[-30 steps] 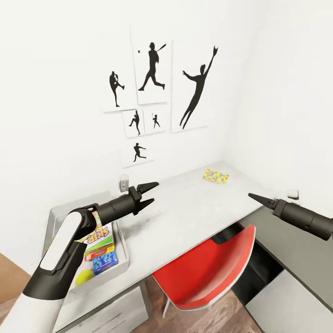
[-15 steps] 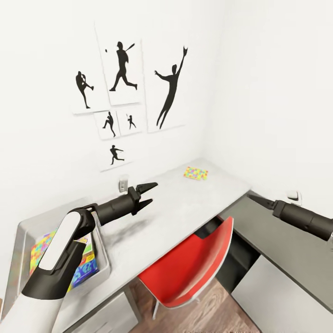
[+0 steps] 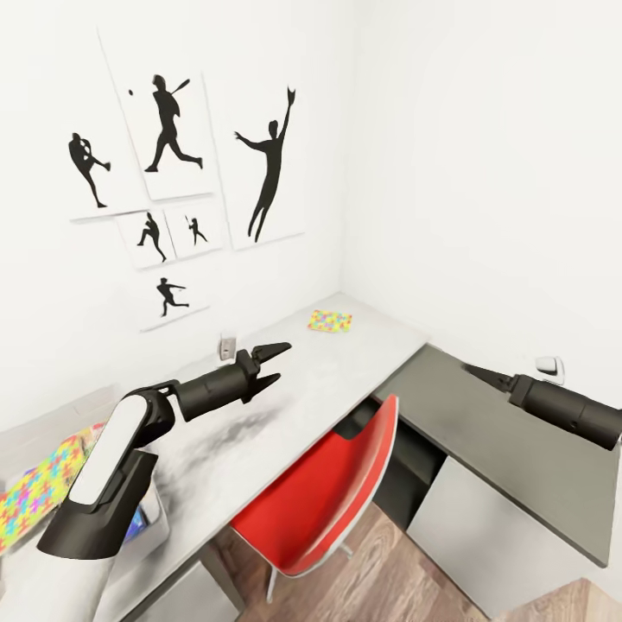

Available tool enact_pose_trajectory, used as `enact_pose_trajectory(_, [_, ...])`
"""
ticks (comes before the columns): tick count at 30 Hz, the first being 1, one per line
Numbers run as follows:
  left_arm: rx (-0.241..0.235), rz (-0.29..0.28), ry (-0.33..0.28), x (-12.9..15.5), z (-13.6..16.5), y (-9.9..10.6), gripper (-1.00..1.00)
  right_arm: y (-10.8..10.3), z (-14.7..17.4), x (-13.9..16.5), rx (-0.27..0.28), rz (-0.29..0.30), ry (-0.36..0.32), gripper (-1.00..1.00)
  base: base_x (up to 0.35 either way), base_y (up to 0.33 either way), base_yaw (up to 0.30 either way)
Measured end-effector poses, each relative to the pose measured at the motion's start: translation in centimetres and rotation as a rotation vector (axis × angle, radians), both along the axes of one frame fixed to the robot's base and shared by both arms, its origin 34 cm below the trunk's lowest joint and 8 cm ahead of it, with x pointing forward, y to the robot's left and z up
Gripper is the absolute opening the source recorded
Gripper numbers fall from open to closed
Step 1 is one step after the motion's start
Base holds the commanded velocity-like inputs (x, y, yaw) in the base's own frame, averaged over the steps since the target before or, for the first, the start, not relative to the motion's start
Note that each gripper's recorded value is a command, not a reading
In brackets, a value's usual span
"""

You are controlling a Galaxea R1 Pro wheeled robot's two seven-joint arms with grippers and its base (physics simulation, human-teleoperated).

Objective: Put all the toys in the child's room - the three board games (two on the bed and one on the table), the two jigsaw puzzles on the table, and the tennis ball on the table - inside the toy box on the table in the child's room.

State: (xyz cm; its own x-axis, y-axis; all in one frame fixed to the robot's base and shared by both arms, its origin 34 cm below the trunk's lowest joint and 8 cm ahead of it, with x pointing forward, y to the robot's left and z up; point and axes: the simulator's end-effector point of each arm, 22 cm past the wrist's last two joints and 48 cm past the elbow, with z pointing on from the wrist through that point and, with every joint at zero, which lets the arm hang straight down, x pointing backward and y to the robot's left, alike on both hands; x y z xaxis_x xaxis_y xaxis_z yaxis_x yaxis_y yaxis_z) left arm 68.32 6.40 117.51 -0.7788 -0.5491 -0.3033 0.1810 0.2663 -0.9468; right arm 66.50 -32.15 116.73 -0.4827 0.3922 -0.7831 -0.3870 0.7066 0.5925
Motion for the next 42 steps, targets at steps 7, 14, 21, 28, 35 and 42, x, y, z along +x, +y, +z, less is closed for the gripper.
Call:
enact_pose_trajectory(7, [-0.002, 0.011, 0.000, 0.2, 0.0, 0.6, 1.00, 0.0, 0.0, 0.0, -0.001, -0.001, 0.001, 1.00, 0.000, 0.000, -0.280])
enact_pose_trajectory(14, [-0.003, 0.014, 0.000, 0.2, 0.0, 0.8, 1.00, 0.1, 0.0, 0.0, -0.001, 0.001, 0.001, 1.00, 0.000, 0.000, -0.280])
enact_pose_trajectory(21, [-0.008, 0.037, 0.000, 0.6, 0.1, 2.2, 1.00, 0.6, -0.2, 0.0, 0.000, 0.011, 0.003, 1.00, 0.000, 0.000, -0.280])
enact_pose_trajectory(28, [-0.018, 0.058, 0.000, 0.9, 0.2, 3.4, 1.00, 0.8, -0.2, 0.0, 0.001, 0.016, 0.005, 1.00, 0.000, 0.000, -0.280])
enact_pose_trajectory(35, [-0.019, 0.062, 0.000, 1.0, 0.2, 3.5, 1.00, 0.9, -0.2, 0.0, 0.002, 0.016, 0.005, 1.00, 0.000, 0.000, -0.280])
enact_pose_trajectory(42, [-0.022, 0.063, -0.001, 1.0, 0.2, 3.6, 1.00, 0.9, -0.2, 0.0, 0.002, 0.017, 0.005, 1.00, 0.001, 0.000, -0.280])
